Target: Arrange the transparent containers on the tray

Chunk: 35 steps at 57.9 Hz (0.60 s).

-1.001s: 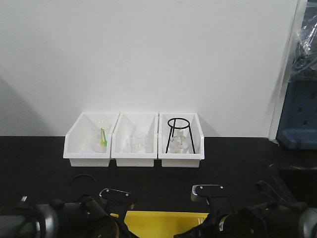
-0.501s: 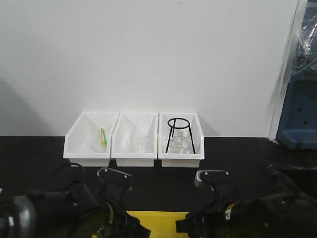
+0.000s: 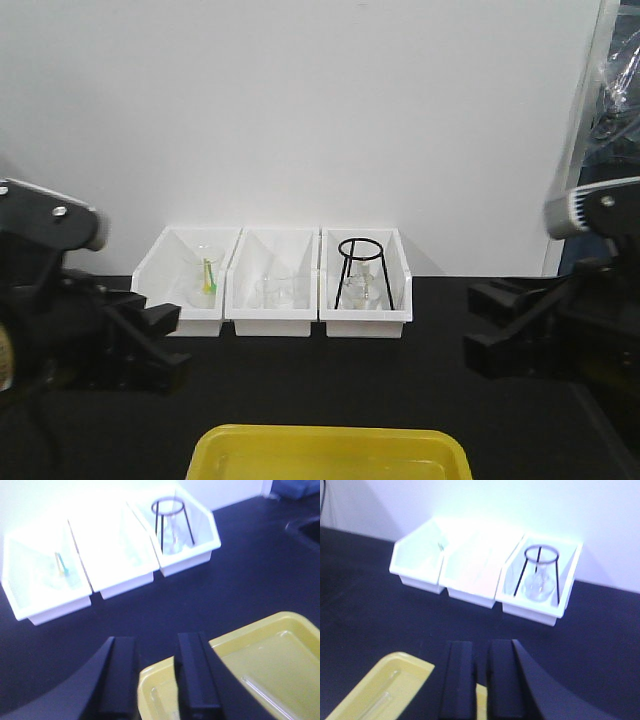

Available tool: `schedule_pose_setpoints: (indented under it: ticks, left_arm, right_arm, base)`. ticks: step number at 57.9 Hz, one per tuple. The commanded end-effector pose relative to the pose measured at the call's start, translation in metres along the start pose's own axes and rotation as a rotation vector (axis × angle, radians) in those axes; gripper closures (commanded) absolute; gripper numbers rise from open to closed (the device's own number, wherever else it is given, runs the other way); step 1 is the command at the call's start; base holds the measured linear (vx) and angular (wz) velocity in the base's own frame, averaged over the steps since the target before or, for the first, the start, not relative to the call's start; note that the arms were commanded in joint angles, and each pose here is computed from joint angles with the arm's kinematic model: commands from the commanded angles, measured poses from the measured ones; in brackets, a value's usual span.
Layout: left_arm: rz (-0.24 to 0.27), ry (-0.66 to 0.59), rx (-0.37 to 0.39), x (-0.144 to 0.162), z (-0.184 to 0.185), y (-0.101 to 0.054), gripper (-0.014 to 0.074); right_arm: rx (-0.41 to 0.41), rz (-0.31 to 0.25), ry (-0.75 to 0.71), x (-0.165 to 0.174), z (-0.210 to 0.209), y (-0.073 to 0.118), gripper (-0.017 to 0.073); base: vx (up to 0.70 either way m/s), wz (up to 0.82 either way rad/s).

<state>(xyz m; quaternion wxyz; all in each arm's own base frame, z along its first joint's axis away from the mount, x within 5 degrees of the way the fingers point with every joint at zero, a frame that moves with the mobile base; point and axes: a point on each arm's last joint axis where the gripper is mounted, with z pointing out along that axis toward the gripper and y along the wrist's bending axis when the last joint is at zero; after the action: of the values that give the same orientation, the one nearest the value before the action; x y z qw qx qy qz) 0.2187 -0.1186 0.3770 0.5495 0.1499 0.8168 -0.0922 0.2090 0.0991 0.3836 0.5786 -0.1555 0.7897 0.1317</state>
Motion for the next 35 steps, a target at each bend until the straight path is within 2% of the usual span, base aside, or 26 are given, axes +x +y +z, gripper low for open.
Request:
schedule_pose_setpoints:
  ticks: [1, 9, 17, 24, 35]
  left_arm:
    - [0.011, -0.201, 0.061, -0.014, -0.039, 0.002, 0.0365]
    - [-0.003, -0.289, 0.08, -0.006, -0.074, 0.009, 0.0484]
    - [-0.024, -0.316, 0.068, -0.004, -0.095, 0.015, 0.0568]
    - [-0.031, -0.339, 0.063, -0.005, -0.106, 0.018, 0.0603]
    - [-0.032, -0.347, 0.063, -0.005, -0.109, 0.018, 0.0601]
  right_arm:
    - [0.01, -0.025, -0.099, -0.018, -0.027, -0.002, 0.0477]
    - [0.03, -0.021, -0.019, -0.012, -0.044, -0.005, 0.0575]
    - [0.034, -0.016, 0.015, -0.008, -0.046, -0.005, 0.0572]
    - [0.034, -0.016, 0.014, -0.009, -0.046, -0.005, 0.0572]
    - [0.034, -0.016, 0.014, -0.009, -0.046, -0.005, 0.0572]
  base:
    - [0.0, 0.0]
    - [0.0, 0.0]
    - [0.0, 0.0]
    - [0.0, 0.0]
    - [0.0, 0.0]
